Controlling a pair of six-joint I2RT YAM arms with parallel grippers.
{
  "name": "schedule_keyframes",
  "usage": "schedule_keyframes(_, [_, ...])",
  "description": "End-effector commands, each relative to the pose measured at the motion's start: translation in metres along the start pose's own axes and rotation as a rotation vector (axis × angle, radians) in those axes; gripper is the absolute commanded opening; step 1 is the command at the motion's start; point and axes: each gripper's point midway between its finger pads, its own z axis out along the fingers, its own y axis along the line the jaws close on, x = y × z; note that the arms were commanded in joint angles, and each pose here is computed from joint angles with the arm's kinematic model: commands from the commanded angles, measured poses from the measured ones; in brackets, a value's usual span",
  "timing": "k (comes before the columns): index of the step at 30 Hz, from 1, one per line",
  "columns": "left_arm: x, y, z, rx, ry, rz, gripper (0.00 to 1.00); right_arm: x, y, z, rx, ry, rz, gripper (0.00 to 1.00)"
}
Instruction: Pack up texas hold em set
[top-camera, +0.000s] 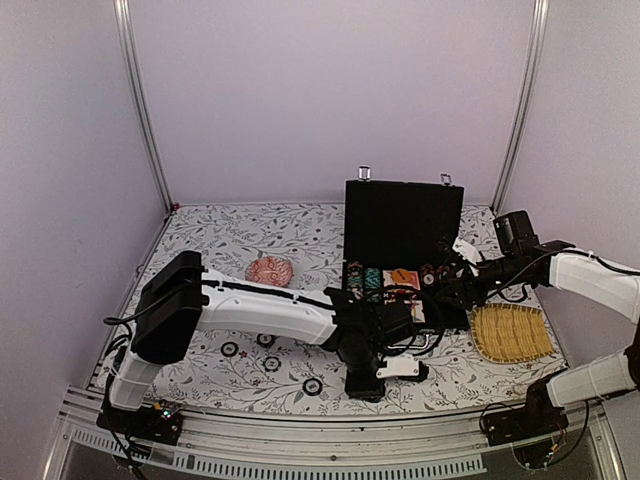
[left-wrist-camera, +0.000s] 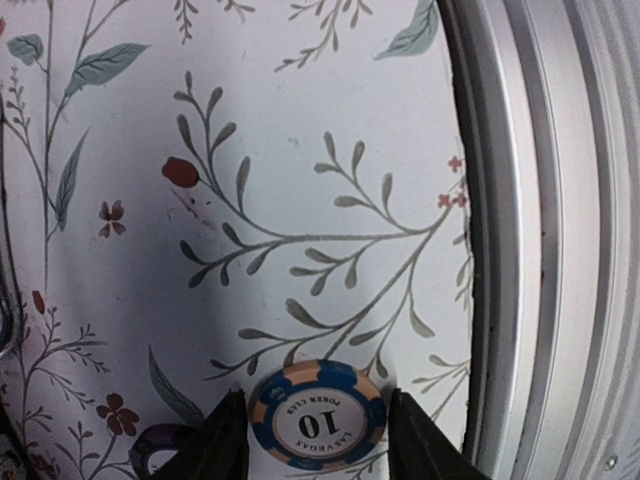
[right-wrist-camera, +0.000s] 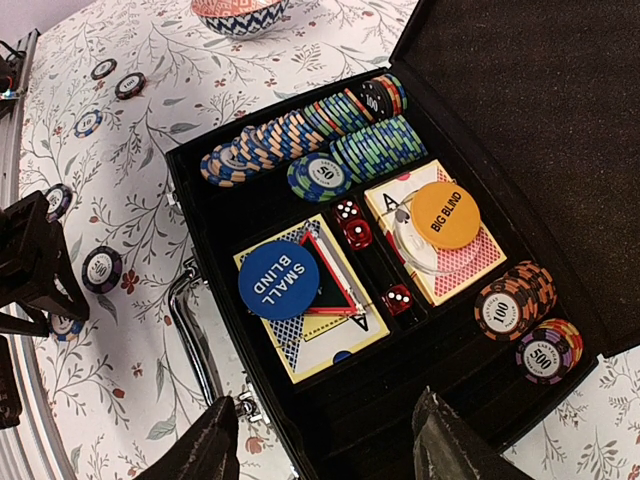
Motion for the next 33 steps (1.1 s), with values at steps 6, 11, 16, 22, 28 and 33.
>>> schedule_keyframes(6, [0.013,-0.008,0.012,-0.022,0.081,0.050,0.44,0.000,-0.004,0.001,0.006,-0.001,-0.006,0.60])
schedule_keyframes(11, [0.009,-0.011,0.011,-0.016,0.074,0.050,0.36,0.001,-0.004,0.002,0.006,0.002,-0.006,0.60])
schedule_keyframes(16, [-0.009,-0.011,-0.008,-0.023,0.023,0.039,0.30,0.001,-0.003,0.002,0.002,0.002,-0.004,0.60])
schedule_keyframes(22, [-0.036,-0.004,-0.053,-0.086,-0.129,-0.008,0.29,0.004,-0.004,0.004,-0.001,0.011,0.003,0.60])
schedule_keyframes(28, [-0.008,0.013,-0.099,-0.149,-0.210,-0.179,0.29,0.006,-0.004,0.006,-0.006,0.017,0.006,0.60])
schedule_keyframes(33, [0.045,0.012,-0.111,-0.174,-0.175,-0.309,0.29,0.007,-0.003,0.008,-0.016,0.019,0.011,0.60])
